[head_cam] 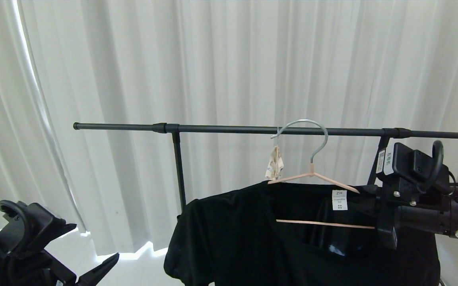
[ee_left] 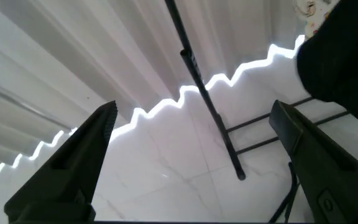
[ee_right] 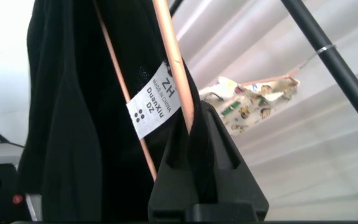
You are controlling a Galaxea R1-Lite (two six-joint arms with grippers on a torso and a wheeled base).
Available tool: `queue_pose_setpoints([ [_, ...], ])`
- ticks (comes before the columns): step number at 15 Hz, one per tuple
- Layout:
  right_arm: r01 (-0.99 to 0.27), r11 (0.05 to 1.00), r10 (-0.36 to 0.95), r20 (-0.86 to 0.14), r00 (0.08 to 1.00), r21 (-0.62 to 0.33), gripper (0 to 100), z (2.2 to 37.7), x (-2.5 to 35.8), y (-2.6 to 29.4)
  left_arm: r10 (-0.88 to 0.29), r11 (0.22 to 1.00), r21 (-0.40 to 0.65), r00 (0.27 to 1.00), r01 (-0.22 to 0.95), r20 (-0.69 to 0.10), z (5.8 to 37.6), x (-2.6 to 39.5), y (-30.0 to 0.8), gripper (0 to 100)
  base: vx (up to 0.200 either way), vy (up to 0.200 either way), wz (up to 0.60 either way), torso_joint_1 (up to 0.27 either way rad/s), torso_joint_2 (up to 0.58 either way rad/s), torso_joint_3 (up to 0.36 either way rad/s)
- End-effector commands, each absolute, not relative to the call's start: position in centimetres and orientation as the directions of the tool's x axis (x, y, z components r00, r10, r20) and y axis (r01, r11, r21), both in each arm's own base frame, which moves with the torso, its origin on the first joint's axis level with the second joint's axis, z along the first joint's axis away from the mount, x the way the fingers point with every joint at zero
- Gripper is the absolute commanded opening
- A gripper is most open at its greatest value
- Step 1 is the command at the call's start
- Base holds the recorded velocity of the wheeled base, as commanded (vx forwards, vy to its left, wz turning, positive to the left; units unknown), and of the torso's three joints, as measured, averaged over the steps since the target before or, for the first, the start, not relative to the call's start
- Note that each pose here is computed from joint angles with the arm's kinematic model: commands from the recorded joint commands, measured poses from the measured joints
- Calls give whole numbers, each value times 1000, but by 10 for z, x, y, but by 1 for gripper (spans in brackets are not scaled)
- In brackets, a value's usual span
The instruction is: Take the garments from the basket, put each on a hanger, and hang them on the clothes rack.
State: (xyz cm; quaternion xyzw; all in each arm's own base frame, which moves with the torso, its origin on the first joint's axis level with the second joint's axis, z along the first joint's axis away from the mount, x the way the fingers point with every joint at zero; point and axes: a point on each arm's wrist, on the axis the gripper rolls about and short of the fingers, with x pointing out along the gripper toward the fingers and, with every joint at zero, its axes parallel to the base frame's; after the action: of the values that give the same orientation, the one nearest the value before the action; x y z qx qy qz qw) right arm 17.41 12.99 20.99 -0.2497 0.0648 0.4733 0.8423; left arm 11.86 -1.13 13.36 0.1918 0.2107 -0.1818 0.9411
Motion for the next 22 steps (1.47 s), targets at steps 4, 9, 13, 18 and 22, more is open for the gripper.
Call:
queue_pose_setpoints([
  [4, -826, 448, 739, -379, 557, -342, 0, 199, 174, 120, -411, 851, 183, 842, 492, -351, 149, 105, -15, 100, 0, 0, 0, 0, 0, 0],
  [9, -796, 529, 651, -461, 603, -295, 0, 168, 159, 86, -395, 918, -136, 872, 372, -289, 162, 102, -14, 100, 0, 0, 0, 0, 0, 0],
  [13, -635, 719, 433, -533, 727, -281, 0, 149, 134, 41, -208, 977, -45, 894, 208, -396, 148, 115, -10, 100, 0, 0, 0, 0, 0, 0],
  [18, -458, 870, 262, -617, 742, -181, 0, 145, 111, 12, -59, 971, 180, 883, 160, -466, 137, 121, -8, 100, 0, 0, 0, 0, 0, 0],
  [22, -278, 937, 80, -645, 760, -211, 0, 147, 109, -6, -50, 965, 205, 879, 165, -474, 134, 119, -7, 100, 0, 0, 0, 0, 0, 0],
])
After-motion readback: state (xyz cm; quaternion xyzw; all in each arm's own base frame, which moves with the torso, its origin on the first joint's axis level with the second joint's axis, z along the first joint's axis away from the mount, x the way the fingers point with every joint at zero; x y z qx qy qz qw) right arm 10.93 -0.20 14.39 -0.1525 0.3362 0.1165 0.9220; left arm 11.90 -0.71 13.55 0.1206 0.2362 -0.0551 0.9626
